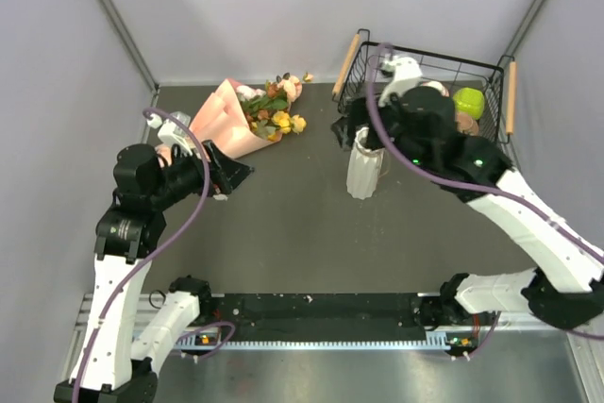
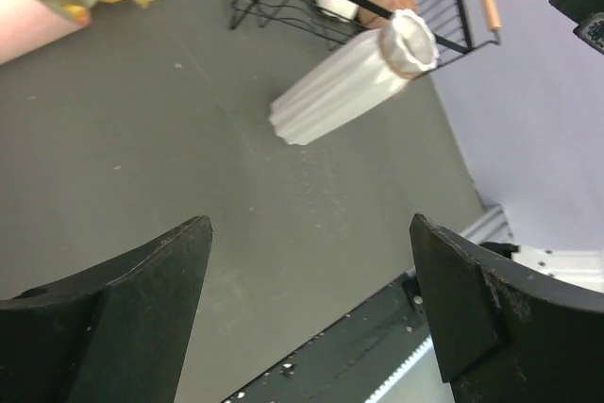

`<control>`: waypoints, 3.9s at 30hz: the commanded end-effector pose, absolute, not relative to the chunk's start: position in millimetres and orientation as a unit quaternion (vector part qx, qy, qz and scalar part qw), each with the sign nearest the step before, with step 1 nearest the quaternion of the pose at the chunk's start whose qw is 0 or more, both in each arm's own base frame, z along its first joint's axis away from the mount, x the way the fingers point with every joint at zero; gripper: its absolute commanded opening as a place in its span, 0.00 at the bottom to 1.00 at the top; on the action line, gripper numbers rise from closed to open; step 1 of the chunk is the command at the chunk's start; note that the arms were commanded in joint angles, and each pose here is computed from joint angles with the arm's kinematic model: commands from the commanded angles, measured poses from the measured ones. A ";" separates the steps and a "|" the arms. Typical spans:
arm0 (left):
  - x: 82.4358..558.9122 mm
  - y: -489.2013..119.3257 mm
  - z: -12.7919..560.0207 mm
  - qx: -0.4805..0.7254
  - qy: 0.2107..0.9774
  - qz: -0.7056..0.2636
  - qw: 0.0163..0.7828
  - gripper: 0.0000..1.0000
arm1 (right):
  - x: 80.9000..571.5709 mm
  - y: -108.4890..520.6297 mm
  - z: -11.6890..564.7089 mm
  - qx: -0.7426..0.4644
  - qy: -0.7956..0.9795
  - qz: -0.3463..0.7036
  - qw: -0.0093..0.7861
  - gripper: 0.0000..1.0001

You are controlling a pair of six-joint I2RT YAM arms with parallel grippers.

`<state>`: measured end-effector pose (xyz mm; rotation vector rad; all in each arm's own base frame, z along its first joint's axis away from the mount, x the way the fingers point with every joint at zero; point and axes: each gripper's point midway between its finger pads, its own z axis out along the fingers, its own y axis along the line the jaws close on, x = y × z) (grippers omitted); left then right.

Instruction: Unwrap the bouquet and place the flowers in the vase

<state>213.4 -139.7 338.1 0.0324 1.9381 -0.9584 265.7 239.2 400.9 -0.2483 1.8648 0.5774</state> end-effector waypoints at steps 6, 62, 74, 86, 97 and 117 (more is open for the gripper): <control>232.5 -49.7 270.2 -0.097 0.856 -0.134 0.490 0.99 | 261.5 309.9 386.9 -0.170 0.768 0.254 0.563 0.99; 433.9 36.7 103.4 -0.320 0.864 -0.282 0.266 0.52 | 164.9 266.9 336.7 -0.278 0.725 0.345 0.528 0.99; 349.5 -105.2 116.3 -0.256 0.851 -0.366 0.274 0.57 | 178.7 298.7 312.3 -0.348 0.728 0.309 0.504 0.99; 307.0 -76.5 171.6 -0.242 0.845 -0.323 0.351 0.74 | 196.1 357.1 288.7 -0.448 0.692 0.298 0.483 0.77; 298.3 -75.5 179.9 -0.258 0.813 -0.385 0.352 0.70 | 255.1 436.7 234.3 -0.525 0.589 0.250 0.561 0.52; 273.1 -90.9 170.3 -0.200 0.824 -0.427 0.316 0.77 | 315.8 457.8 141.3 -0.632 0.562 0.156 0.511 0.42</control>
